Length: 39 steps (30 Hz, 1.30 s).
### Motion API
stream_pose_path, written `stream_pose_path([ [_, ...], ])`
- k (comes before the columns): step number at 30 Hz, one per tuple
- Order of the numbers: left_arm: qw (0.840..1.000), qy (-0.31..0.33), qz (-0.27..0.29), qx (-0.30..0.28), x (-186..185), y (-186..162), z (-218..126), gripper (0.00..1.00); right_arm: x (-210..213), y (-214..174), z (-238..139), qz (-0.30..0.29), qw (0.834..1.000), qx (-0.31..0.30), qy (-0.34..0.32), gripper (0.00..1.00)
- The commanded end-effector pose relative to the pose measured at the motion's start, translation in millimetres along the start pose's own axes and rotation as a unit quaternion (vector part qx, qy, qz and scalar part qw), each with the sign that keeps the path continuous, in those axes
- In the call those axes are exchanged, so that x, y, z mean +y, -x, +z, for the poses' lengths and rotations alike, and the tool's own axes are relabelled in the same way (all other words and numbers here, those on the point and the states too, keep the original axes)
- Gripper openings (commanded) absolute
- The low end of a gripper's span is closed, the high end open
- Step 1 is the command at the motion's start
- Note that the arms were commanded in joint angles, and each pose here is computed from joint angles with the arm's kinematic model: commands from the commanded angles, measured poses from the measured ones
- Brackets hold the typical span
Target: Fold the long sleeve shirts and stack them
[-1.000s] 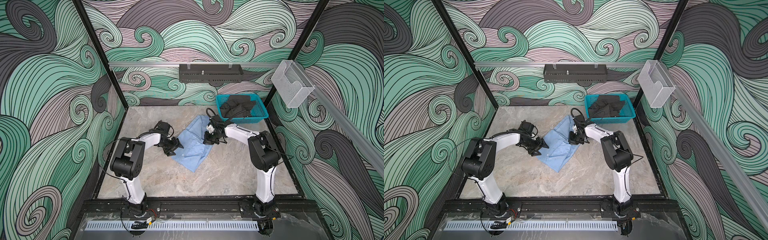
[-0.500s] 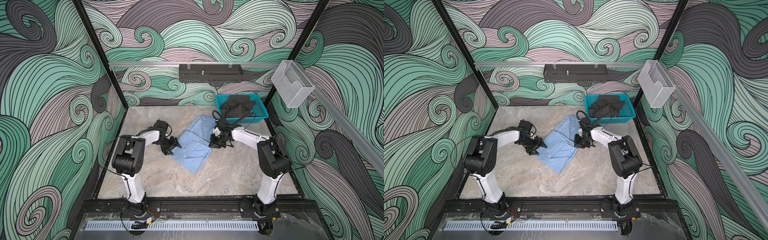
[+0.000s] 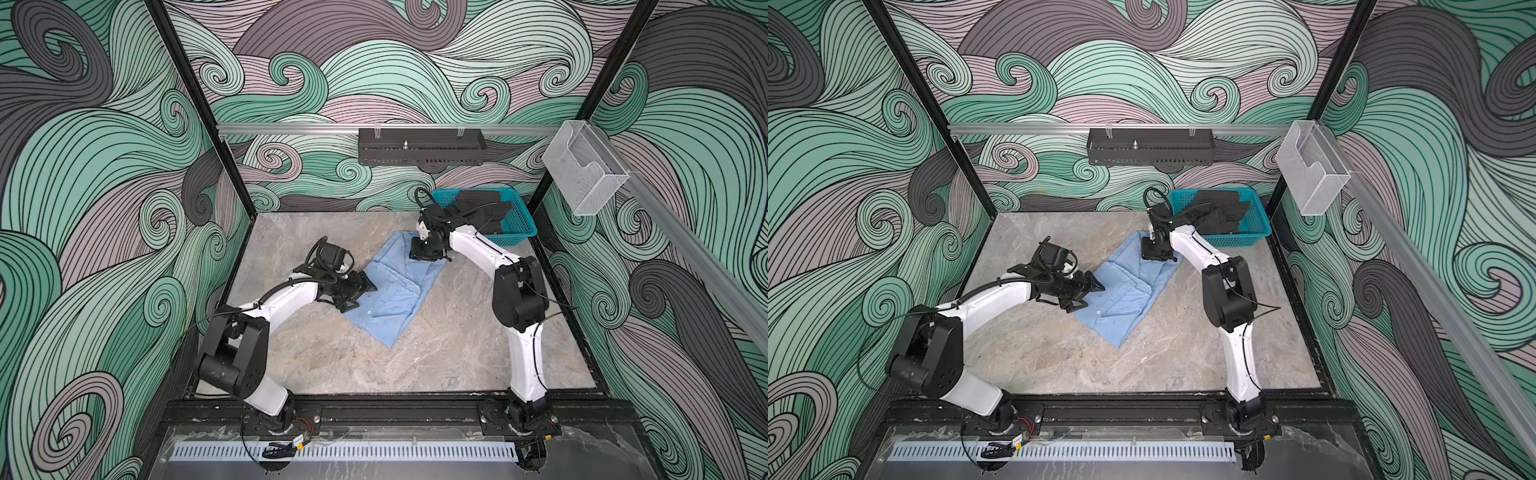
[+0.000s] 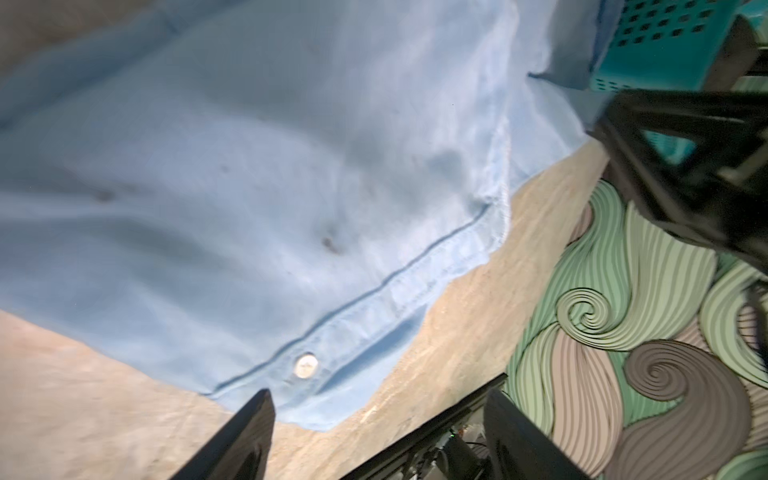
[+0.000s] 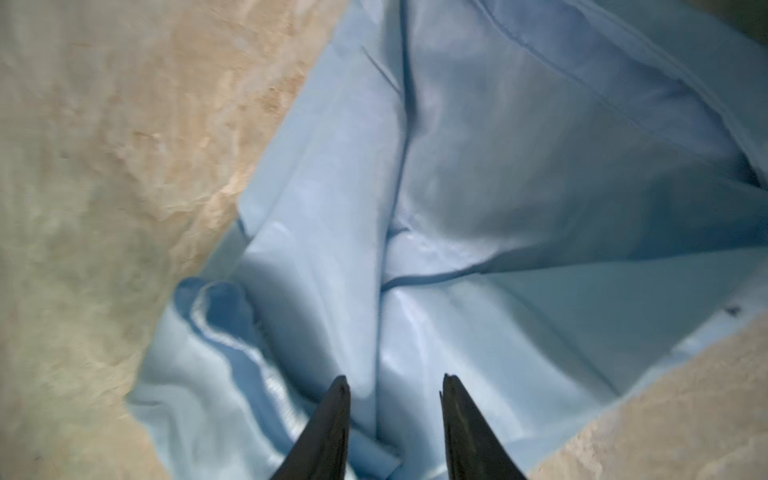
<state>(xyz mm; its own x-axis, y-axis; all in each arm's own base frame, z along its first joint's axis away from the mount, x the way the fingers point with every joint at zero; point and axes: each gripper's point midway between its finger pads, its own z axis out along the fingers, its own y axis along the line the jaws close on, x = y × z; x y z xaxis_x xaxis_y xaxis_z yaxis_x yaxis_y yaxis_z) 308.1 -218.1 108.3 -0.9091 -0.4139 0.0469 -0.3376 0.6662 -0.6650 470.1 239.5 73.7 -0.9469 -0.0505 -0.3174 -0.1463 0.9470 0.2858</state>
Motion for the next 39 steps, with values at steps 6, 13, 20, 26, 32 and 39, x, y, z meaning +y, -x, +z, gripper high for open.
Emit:
stream_pose_path([
  [6, 0.999, -0.012, -0.051, 0.001, -14, -3, 58, 0.78, -42, -26, 32, 0.009, 0.995, 0.076, -0.058, 0.36],
  [13, 0.994, 0.091, -0.02, 0.063, 45, -21, 76, 0.74, -51, -78, 27, 0.036, 0.989, 0.131, -0.051, 0.35],
  [20, 0.979, 0.17, 0.045, 0.106, 90, -11, 30, 0.74, -38, -138, 12, 0.088, 0.983, 0.16, -0.004, 0.35],
  [26, 0.969, 0.188, 0.08, 0.141, 111, 8, -3, 0.78, -3, -178, -1, 0.096, 0.98, 0.171, 0.033, 0.35],
  [32, 0.975, 0.151, 0.104, 0.123, 87, 22, -24, 0.81, 32, -161, -49, 0.069, 0.989, 0.114, 0.062, 0.38],
  [39, 0.99, 0.068, 0.09, 0.085, 45, 23, -33, 0.81, 0, -103, -71, 0.049, 0.996, 0.072, 0.017, 0.41],
])
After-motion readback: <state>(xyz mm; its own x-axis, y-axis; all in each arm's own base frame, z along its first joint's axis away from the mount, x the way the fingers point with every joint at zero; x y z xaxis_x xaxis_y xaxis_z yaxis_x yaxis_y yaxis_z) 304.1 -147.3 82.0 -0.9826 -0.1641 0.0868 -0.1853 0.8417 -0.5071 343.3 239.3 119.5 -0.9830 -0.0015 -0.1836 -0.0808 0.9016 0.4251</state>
